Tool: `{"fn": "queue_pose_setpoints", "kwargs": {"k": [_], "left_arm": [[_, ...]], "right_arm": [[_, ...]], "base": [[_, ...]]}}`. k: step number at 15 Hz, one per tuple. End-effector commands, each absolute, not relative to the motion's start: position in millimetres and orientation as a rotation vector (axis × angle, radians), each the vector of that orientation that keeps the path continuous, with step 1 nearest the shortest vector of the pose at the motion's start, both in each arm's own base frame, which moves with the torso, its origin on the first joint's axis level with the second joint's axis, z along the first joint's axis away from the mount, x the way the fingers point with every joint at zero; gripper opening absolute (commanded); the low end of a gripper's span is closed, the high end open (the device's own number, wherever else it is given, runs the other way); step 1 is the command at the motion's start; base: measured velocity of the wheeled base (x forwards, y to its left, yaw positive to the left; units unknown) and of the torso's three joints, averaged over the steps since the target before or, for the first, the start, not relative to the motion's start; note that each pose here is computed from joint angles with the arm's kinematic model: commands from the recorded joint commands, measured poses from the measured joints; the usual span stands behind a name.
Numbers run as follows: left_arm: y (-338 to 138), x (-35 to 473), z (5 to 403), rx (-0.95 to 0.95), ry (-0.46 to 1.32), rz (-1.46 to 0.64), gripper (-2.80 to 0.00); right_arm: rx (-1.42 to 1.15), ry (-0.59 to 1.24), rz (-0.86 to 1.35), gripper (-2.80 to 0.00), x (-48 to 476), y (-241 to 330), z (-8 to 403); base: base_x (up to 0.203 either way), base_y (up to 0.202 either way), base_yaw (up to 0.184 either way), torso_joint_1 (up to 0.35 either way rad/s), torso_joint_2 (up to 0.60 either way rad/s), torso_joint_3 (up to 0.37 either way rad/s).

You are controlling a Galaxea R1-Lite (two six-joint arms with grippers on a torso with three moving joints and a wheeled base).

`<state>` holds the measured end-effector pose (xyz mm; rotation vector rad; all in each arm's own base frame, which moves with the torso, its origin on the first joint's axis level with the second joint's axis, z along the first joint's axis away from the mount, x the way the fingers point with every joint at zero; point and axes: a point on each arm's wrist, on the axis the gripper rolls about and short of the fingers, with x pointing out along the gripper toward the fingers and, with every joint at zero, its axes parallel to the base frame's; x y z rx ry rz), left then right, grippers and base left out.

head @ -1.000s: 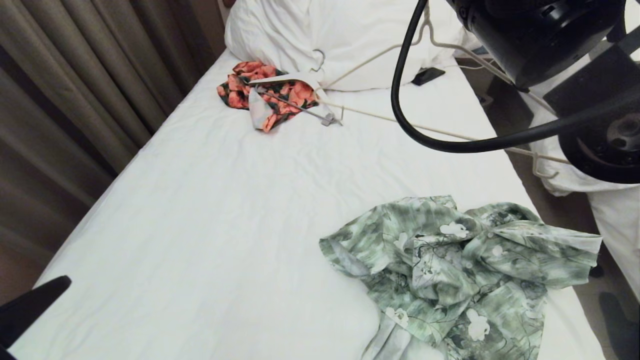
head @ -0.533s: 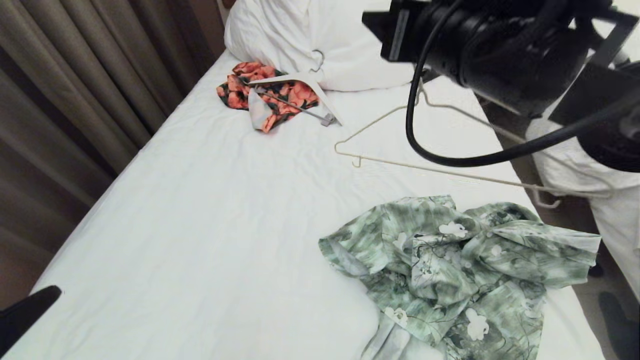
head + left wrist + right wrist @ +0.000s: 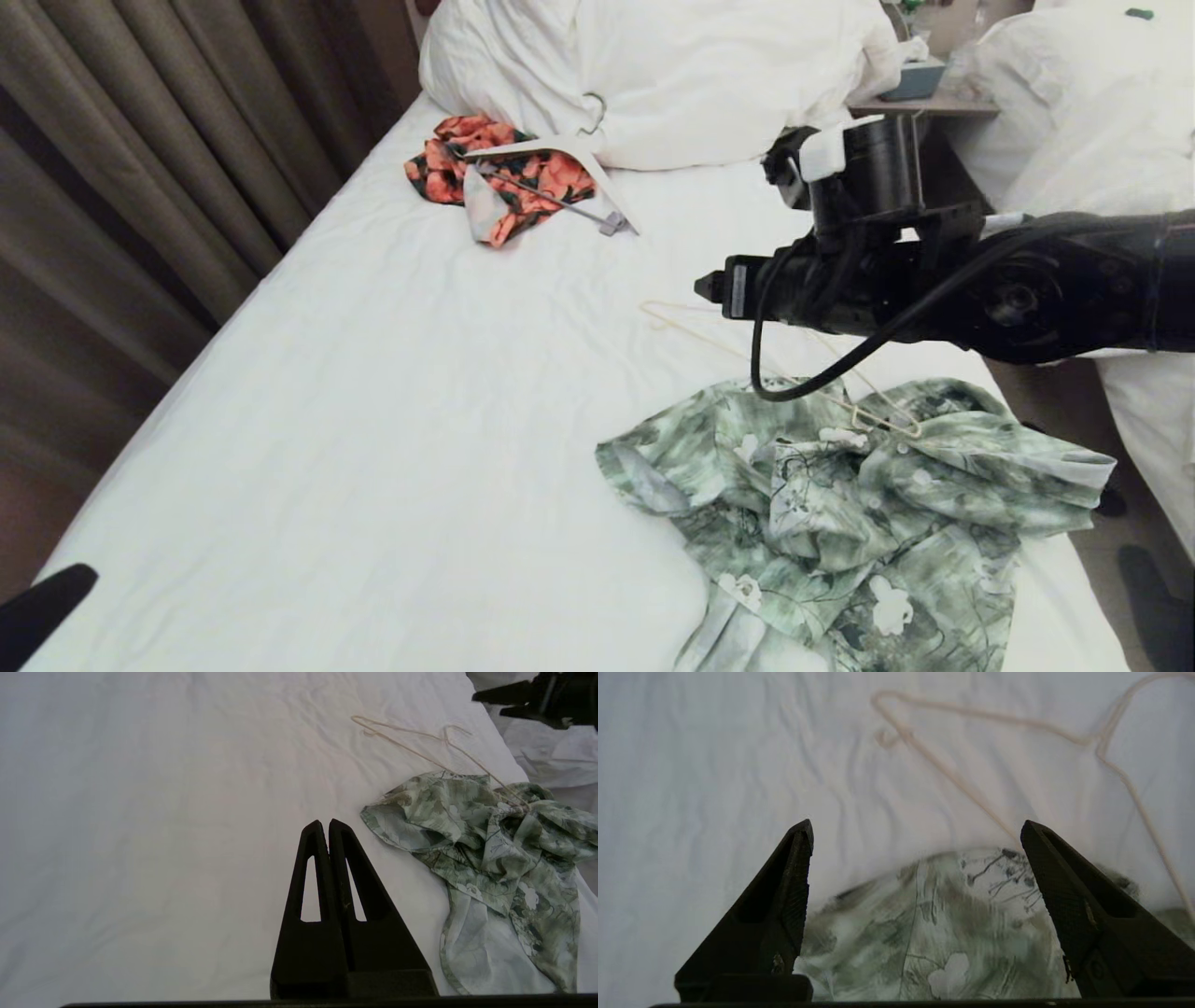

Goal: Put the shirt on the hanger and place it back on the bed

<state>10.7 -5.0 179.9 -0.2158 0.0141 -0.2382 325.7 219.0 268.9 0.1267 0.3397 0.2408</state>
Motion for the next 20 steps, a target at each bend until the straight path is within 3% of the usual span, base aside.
{"fn": "queue_pose_setpoints", "kwargs": {"k": [1, 4, 5, 10, 20], "left_arm": [[-5, 4, 177, -0.216, -0.002, -0.242, -2.8], [-4, -5, 177, -0.255, -0.026, -0.256, -2.8], [-4, -7, 177, -0.26, -0.034, -0.257, -2.8], [-4, -11, 177, -0.262, -0.056, -0.285, -2.8], [-4, -27, 167, -0.236, -0.09, -0.14, -2.8]], "right_arm": [[0.094, 0.405, 0.227, 0.0, 335, 226, 250], [0.025, 0.536, 0.191, 0.0, 342, 233, 227], [0.019, 0.539, 0.187, -2.8, 341, 233, 227], [0.005, 0.518, 0.101, -2.8, 321, 211, 250], [0.078, 0.419, -0.064, -2.8, 183, 79, 292]], "base": [[0.0, 0.0, 0.0, 0.0, 0.0, 0.0], [0.0, 0.0, 0.0, 0.0, 0.0, 0.0], [0.0, 0.0, 0.0, 0.0, 0.0, 0.0], [0.0, 0.0, 0.0, 0.0, 0.0, 0.0], [0.0, 0.0, 0.0, 0.0, 0.0, 0.0]]}}
